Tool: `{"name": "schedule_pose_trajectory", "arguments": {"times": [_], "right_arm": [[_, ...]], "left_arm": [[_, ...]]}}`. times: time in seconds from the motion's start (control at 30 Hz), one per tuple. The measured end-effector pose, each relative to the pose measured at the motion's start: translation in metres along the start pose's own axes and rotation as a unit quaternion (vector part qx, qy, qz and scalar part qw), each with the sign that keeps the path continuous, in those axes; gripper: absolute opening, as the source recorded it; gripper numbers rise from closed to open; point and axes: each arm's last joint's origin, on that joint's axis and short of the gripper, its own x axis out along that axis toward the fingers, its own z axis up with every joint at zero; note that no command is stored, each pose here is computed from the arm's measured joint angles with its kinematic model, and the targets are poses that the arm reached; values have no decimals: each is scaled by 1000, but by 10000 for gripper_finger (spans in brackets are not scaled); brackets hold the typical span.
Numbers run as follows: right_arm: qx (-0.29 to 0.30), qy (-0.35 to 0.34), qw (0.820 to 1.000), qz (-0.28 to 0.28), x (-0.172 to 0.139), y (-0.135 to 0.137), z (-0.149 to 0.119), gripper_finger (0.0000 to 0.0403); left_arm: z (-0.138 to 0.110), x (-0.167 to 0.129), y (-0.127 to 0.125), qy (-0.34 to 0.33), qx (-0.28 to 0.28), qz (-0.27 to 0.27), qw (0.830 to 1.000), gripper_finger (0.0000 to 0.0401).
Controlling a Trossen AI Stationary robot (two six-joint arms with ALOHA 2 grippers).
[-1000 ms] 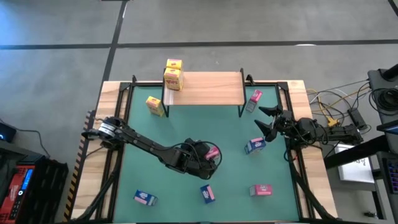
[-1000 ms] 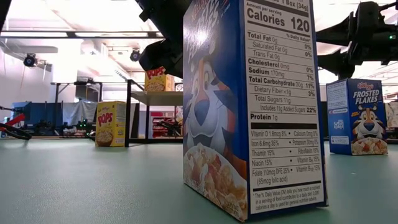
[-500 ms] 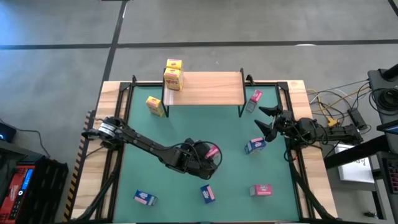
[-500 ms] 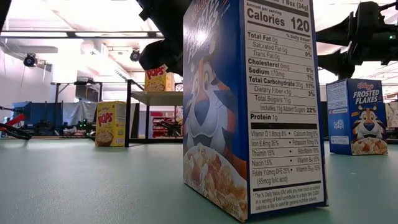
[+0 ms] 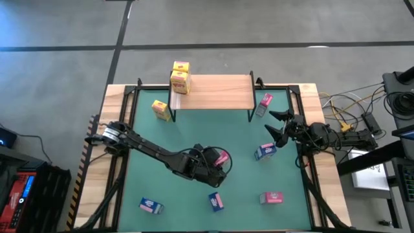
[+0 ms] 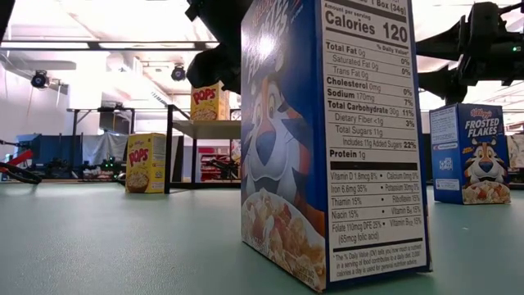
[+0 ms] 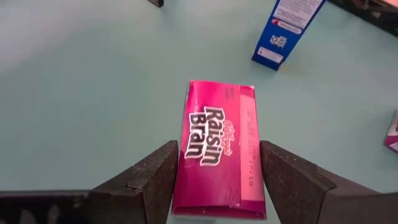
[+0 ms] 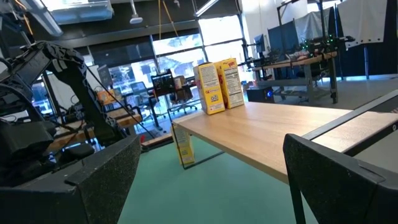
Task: Stack cereal on shelf
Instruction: Put the middle left purple cereal box on the shelf
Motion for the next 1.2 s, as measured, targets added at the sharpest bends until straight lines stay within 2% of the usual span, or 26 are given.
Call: {"name": "schedule_pose_trajectory", "arguments": {"times": [0.43, 0.77, 1.2], "right_arm": [[0, 0, 1000, 0, 0, 0, 0, 384], [0, 0, 1000, 0, 0, 0, 0, 384], [0, 0, 1000, 0, 0, 0, 0, 384]], "left_arm": [[-4, 3, 2, 5, 1, 5, 1000, 203], [-4, 3, 2, 5, 1, 6, 1000, 148], [8, -2, -5, -7, 21, -8, 1000, 148]]}}
